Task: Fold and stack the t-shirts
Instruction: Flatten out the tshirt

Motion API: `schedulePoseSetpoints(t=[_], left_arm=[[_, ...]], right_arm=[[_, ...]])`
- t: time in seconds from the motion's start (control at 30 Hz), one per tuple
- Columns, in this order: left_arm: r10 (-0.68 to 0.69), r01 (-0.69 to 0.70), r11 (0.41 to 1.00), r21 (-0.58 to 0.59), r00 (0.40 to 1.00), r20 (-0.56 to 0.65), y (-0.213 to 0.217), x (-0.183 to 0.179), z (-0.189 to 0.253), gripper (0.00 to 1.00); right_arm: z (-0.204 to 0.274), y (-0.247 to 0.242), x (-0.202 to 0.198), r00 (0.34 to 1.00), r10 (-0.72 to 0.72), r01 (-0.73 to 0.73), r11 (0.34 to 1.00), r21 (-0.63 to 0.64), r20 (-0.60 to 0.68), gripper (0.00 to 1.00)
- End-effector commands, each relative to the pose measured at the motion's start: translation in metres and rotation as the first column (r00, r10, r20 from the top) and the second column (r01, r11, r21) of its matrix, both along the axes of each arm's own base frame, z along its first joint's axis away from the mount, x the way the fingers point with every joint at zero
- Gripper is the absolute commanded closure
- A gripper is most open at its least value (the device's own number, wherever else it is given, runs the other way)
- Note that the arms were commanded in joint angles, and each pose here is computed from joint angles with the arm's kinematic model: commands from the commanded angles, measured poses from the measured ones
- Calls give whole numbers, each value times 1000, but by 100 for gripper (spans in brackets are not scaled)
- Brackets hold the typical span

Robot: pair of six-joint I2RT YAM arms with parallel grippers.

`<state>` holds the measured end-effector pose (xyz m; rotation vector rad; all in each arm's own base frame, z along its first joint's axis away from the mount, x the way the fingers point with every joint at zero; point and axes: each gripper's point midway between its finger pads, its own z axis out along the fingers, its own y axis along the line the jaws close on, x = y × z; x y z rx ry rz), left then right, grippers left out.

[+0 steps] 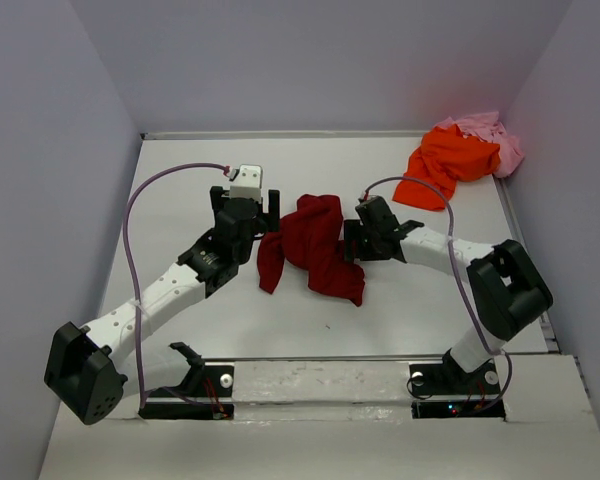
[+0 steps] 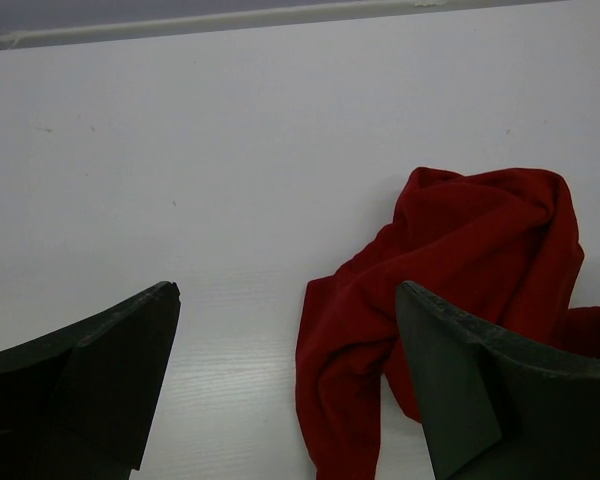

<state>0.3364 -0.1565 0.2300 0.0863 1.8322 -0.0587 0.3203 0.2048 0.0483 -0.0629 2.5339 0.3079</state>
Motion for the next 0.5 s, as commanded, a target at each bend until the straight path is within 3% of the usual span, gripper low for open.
schedulePoseSetpoints(t=[0.0, 0.47], left_arm=[[-4, 6, 1000, -31, 998, 55, -3, 2, 18, 1], [-23, 25, 999, -36, 998, 55, -7, 1, 19, 1]], right_arm=[[2, -1, 21, 996, -65, 66, 998, -15, 55, 28], [-2, 26, 47, 998, -48, 46, 998, 36, 46, 32]])
